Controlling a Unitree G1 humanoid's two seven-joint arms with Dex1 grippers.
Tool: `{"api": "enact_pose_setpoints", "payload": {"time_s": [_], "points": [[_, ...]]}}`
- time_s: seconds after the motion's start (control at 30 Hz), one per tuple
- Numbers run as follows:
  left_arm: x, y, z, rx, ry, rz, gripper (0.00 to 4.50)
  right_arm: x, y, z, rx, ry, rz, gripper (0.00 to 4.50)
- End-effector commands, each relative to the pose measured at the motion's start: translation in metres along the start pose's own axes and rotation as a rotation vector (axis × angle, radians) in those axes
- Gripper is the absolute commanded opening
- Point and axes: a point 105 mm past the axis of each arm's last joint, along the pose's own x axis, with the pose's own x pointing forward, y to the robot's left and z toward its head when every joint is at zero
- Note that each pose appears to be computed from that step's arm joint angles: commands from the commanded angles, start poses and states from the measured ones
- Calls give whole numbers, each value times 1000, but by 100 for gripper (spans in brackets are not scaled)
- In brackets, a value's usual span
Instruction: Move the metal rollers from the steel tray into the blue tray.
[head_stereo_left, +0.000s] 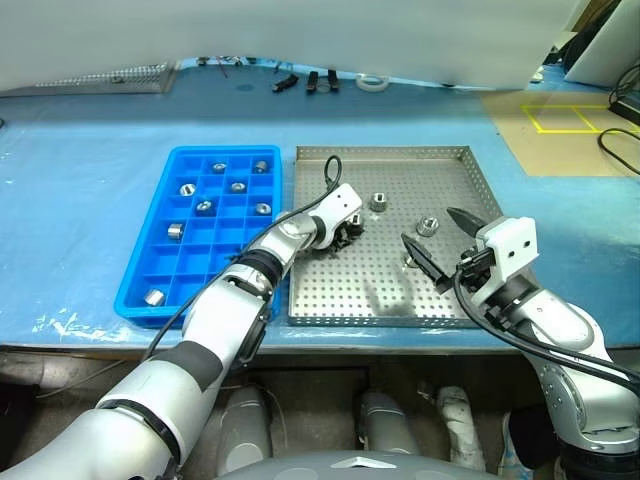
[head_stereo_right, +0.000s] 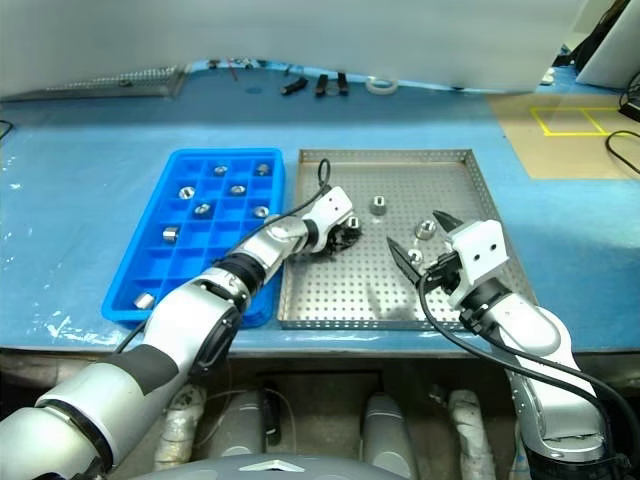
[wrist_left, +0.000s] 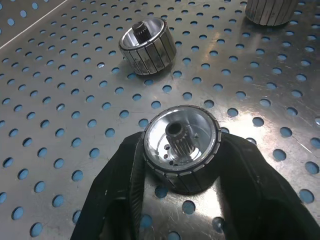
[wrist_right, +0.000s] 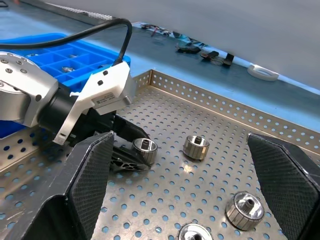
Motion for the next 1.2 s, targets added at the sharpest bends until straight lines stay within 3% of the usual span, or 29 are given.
{"api": "enact_pose_setpoints", "payload": {"time_s": [0.03, 0.17, 0.33, 0.5, 0.6, 1.0, 1.2], "points": [[-12, 6, 34, -8, -183, -74, 185, 2, 7, 13, -5, -45, 64, 450], [-43, 21, 52, -11, -318, -117, 185, 6, 16, 17, 13, -53, 156, 450], [-103, 43, 35, 2, -334, 1, 185, 25, 28, 28, 46, -101, 282, 450], [-168, 36, 35, -65, -420, 68, 185, 48, 42, 29, 54, -120, 423, 450], [-193, 27, 24, -89, -396, 107, 185, 63, 50, 32, 61, -145, 496, 450], [-235, 31, -31, -138, -228, 365, 185, 86, 66, 40, 51, -192, 642, 450], [-240, 39, -46, -161, -188, 416, 185, 85, 68, 43, 49, -193, 664, 450]]}}
